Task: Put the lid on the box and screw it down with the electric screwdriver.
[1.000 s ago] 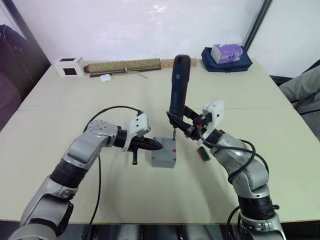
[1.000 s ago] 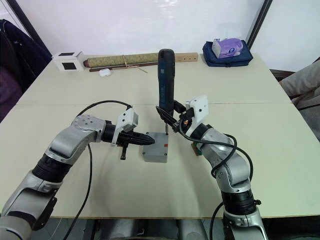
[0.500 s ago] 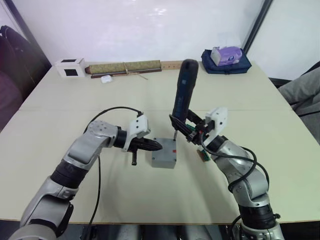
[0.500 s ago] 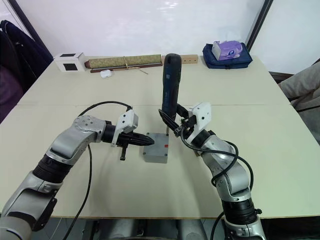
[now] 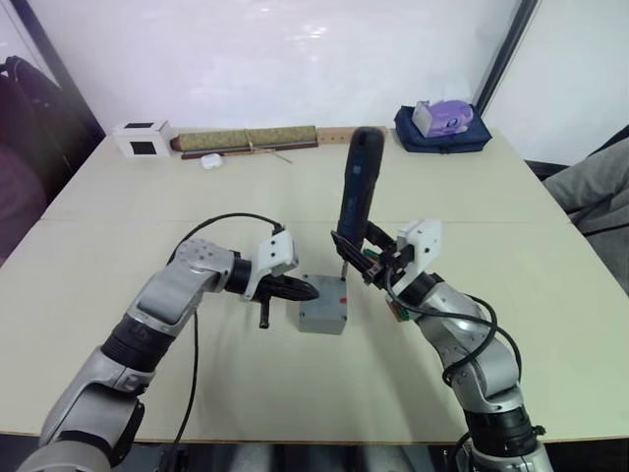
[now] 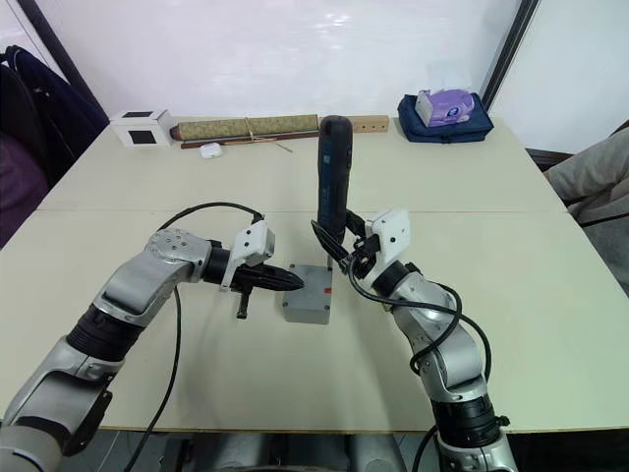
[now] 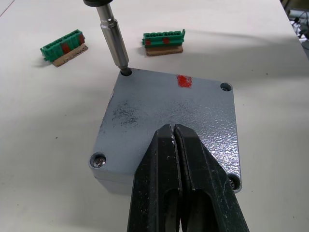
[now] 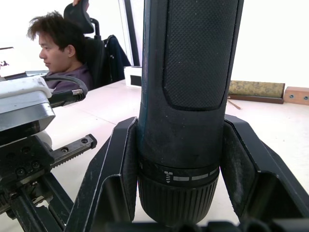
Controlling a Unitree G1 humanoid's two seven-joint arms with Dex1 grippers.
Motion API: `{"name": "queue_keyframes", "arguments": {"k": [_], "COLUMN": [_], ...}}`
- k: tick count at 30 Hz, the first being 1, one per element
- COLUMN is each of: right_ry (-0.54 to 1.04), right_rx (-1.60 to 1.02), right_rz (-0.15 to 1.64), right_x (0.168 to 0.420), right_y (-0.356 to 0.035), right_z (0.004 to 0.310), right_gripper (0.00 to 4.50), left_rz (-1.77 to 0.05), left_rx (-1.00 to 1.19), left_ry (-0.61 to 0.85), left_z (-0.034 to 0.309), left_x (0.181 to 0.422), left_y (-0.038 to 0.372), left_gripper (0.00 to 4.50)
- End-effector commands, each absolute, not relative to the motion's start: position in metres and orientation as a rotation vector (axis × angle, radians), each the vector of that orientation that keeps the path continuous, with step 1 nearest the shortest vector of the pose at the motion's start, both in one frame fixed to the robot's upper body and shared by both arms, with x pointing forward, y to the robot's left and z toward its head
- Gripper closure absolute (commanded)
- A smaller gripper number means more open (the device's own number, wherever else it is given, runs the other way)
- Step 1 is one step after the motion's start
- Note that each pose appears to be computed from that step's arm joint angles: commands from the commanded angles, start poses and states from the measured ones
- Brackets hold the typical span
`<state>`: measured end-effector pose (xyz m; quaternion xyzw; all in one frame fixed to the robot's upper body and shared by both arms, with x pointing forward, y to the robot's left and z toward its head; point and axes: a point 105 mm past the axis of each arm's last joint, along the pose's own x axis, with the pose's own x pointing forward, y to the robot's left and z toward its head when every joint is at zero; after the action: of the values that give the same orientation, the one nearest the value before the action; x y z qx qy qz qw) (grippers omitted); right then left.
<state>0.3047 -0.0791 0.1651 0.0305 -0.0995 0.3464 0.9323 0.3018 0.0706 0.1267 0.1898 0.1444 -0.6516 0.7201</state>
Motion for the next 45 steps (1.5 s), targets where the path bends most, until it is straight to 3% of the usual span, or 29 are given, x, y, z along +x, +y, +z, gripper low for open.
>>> {"name": "queue_keyframes", "arguments": {"k": [1, 19, 21, 25, 33, 36, 38, 43, 45], "right_ry": [-0.021, -0.053, -0.092, -0.299, -0.330, -0.085, 0.160, 0.563, 0.668], "right_rx": [0.072, 0.045, 0.027, -0.023, 0.085, 0.075, 0.038, 0.154, 0.162], "right_rz": [0.679, 0.700, 0.720, 0.792, 0.730, 0.665, 0.531, 0.282, 0.259], "right_x": [0.306, 0.307, 0.306, 0.296, 0.297, 0.312, 0.322, 0.312, 0.301], "right_y": [-0.085, -0.084, -0.082, -0.081, -0.114, -0.144, -0.184, -0.267, -0.281], "right_z": [0.119, 0.129, 0.143, 0.234, 0.304, 0.287, 0.257, 0.211, 0.199], "right_gripper": [2.73, 2.73, 2.73, 2.73, 2.73, 2.73, 2.73, 2.73, 2.73], "left_rz": [-1.438, -1.435, -1.433, -1.423, -1.385, -1.382, -1.397, -1.482, -1.534], "left_rx": [0.438, 0.432, 0.430, 0.403, 0.323, 0.248, 0.207, 0.291, 0.305], "left_ry": [0.362, 0.354, 0.354, 0.371, 0.317, 0.263, 0.244, 0.201, 0.183], "left_z": [0.118, 0.120, 0.119, 0.114, 0.123, 0.139, 0.152, 0.169, 0.177], "left_x": [0.300, 0.300, 0.300, 0.300, 0.310, 0.313, 0.312, 0.295, 0.284], "left_y": [0.072, 0.070, 0.070, 0.072, 0.067, 0.064, 0.065, 0.060, 0.056], "left_gripper": [4.50, 4.50, 4.50, 4.50, 4.50, 4.50, 4.50, 4.50, 4.50]}}
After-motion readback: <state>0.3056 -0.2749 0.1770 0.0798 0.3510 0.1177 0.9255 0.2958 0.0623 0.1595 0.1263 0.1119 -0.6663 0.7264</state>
